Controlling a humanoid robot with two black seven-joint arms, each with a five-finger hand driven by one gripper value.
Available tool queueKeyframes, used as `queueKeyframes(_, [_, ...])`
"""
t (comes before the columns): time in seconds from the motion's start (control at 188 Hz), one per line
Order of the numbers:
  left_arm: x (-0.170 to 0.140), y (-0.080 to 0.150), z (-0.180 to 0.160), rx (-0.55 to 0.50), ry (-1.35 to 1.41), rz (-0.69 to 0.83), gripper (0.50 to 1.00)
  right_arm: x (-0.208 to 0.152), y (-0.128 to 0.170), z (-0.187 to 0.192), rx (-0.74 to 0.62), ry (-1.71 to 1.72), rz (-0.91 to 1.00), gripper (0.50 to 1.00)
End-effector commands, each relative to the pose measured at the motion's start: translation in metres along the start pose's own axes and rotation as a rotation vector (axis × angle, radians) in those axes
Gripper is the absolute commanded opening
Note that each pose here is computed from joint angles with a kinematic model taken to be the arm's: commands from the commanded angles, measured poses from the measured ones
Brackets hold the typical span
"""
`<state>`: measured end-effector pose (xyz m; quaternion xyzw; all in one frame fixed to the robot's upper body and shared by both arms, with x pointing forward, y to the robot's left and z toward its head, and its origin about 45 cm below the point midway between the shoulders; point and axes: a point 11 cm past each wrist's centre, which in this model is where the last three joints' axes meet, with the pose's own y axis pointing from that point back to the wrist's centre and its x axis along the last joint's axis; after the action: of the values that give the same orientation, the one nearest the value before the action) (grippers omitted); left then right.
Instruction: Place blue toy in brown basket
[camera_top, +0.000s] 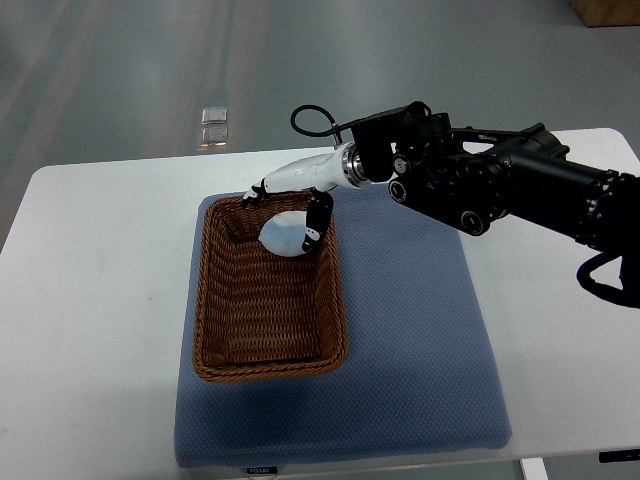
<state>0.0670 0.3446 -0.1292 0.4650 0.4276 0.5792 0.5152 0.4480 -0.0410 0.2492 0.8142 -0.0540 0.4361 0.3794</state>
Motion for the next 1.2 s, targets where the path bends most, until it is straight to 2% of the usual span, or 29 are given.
queueKeyframes(0.0, [0.0,0.0,0.0,0.0,0.002,0.0,1.0,0.005,0.001,0.001,0.001,-0.012,0.029,0.911])
queueKeyframes(0.106, [0.0,0.0,0.0,0.0,0.002,0.0,1.0,0.015,0.004,0.005,-0.005,-0.034,0.083,0.911])
queueKeyframes(0.271, [0.0,0.0,0.0,0.0,0.002,0.0,1.0,0.055,0.023,0.018,0.025,-0.252,0.255,0.911])
queueKeyframes(0.489, [0.0,0.0,0.001,-0.002,0.001,0.0,1.0,0.061,0.047,0.075,-0.009,-0.704,0.525,0.911])
queueKeyframes(0.707, [-0.001,0.0,0.002,-0.003,0.0,-0.002,1.0,0.026,0.081,0.145,0.005,-1.197,0.845,0.911])
queueKeyframes(0.813, [-0.001,0.0,0.003,-0.005,-0.004,-0.004,1.0,-0.016,0.098,0.178,-0.018,-1.373,0.94,0.911])
queueKeyframes(0.999, [-0.001,0.0,0.004,-0.006,-0.007,-0.004,1.0,-0.072,0.106,0.2,-0.037,-1.504,1.019,0.911])
queueKeyframes(1.196, [-0.001,0.0,0.004,-0.006,-0.007,-0.004,1.0,-0.102,0.108,0.206,-0.013,-1.643,1.101,0.911])
